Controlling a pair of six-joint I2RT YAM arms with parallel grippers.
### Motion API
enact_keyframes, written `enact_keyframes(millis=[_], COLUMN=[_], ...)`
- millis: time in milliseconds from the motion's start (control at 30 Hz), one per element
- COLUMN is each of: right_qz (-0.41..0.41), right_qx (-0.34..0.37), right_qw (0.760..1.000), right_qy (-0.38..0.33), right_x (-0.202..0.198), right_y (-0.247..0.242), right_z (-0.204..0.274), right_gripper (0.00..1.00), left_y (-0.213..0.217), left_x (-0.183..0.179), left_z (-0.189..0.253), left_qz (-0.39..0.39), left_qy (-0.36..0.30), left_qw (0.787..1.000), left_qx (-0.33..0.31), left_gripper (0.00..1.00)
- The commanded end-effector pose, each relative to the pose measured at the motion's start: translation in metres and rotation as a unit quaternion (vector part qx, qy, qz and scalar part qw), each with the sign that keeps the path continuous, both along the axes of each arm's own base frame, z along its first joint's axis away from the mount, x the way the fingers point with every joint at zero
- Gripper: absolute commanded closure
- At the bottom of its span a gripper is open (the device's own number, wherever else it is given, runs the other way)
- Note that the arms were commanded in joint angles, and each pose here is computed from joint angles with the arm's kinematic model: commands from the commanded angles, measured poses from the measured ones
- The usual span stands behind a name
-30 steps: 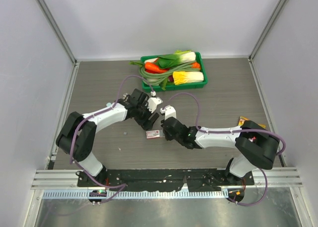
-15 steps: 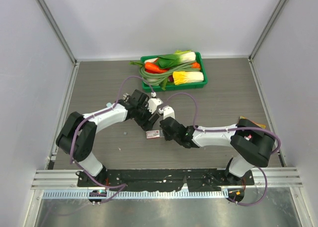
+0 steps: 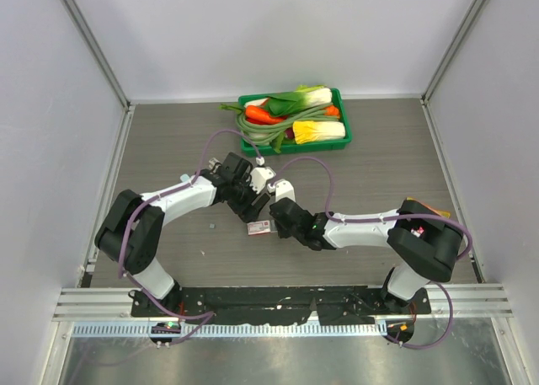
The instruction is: Unload the staples from the stapler
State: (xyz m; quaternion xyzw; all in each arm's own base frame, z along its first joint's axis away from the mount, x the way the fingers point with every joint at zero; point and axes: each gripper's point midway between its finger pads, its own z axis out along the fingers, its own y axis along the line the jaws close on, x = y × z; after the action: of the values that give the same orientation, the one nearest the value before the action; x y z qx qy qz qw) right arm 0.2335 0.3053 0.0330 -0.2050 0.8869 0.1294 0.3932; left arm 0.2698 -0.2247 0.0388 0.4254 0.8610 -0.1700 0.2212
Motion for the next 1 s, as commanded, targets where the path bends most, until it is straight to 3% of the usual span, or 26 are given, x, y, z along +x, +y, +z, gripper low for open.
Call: enact_keyframes(millis=[0, 300, 733, 967], right_qz=[-0.013, -0.011, -0.001, 0.006], right_qx=[0.014, 0.019, 0.036, 0.042], right_qw=[1.000, 1.000, 0.999, 0.999], right_qy=[-0.014, -0.017, -0.011, -0.006], right_x=[0.006, 0.005, 0.000, -0.001], right_y=[0.006, 0.004, 0.008, 0.013], right_z=[0.014, 0.020, 0.023, 0.024], right_gripper=[0.96, 0.90, 0.68, 0.64], left_y=[-0.006, -0.007, -0.009, -0.009], left_x=[0.006, 0.005, 0.004, 0.002], left_z=[0.012, 0.012, 0.013, 0.014], left_qz=[-0.005, -0.005, -0.010, -0.014], left_qy=[-0.028, -0.028, -0.032, -0.035], left_qw=[0.999, 1.000, 0.999, 0.999], left_qx=[-0.014, -0.014, -0.013, -0.010], left_gripper=[0.30, 0.30, 0.31, 0.31])
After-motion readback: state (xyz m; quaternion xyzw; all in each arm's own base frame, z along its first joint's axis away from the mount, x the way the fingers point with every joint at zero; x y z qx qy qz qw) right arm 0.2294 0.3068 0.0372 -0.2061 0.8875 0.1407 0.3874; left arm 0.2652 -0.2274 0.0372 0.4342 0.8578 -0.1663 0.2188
